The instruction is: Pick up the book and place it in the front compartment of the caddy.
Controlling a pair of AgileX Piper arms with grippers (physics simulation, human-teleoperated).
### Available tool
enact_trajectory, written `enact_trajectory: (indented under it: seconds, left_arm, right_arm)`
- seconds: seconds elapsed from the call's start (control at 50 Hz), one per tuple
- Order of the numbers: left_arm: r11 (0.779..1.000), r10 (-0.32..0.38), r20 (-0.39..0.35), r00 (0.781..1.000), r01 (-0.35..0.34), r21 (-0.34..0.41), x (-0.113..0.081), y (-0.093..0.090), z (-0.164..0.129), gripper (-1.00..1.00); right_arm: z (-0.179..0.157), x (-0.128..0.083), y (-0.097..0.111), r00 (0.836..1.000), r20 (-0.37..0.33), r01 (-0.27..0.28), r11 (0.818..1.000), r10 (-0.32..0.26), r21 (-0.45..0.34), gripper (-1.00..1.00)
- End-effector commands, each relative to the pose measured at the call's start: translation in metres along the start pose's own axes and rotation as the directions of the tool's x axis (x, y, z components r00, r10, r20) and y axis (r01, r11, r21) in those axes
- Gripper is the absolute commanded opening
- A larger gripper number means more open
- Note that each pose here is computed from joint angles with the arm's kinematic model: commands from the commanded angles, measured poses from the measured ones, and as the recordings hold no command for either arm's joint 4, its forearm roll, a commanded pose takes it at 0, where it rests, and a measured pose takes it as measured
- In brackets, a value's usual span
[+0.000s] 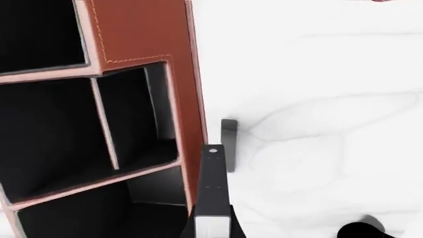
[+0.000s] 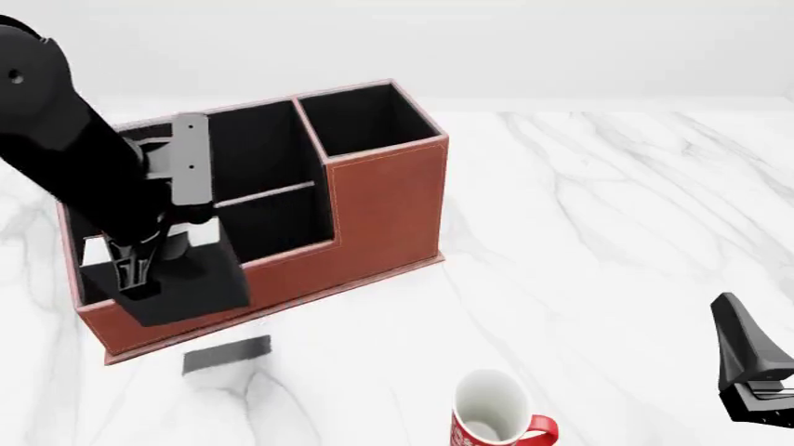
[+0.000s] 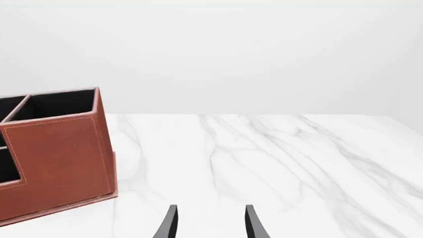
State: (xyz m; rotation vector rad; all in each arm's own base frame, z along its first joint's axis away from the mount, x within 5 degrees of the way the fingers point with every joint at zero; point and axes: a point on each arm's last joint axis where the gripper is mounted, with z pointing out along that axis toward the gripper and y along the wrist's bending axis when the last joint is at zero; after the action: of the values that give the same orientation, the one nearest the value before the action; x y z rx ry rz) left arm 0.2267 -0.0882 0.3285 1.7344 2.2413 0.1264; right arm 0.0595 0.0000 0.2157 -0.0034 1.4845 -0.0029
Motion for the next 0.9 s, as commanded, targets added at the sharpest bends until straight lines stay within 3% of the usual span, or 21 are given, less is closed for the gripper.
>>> enact_trajectory:
  seconds: [0.02,0.46,0.9]
  left_arm:
    - [0.995,0.046,0.004,0.999,-0.045,-0.091,0.023,0.013,-0.027,-1.00]
    - [0.973,0.026,0.063,0.998,-0.011,-0.232,0.007,0.060,-0.062,-1.00]
    - [0.962,-0.010,0.084,0.996,0.032,-0.272,-0.005,0.094,-0.065,-1.00]
  right_arm:
    - [-0.001,0.000,0.000,1.000,0.000,-0.001,1.000,0.001,0.000,1.00]
    - [-0.001,0.000,0.000,1.000,0.000,-0.001,1.000,0.001,0.000,1.00]
    - [-0.001,0.000,0.000,1.000,0.000,-0.001,1.000,0.001,0.000,1.00]
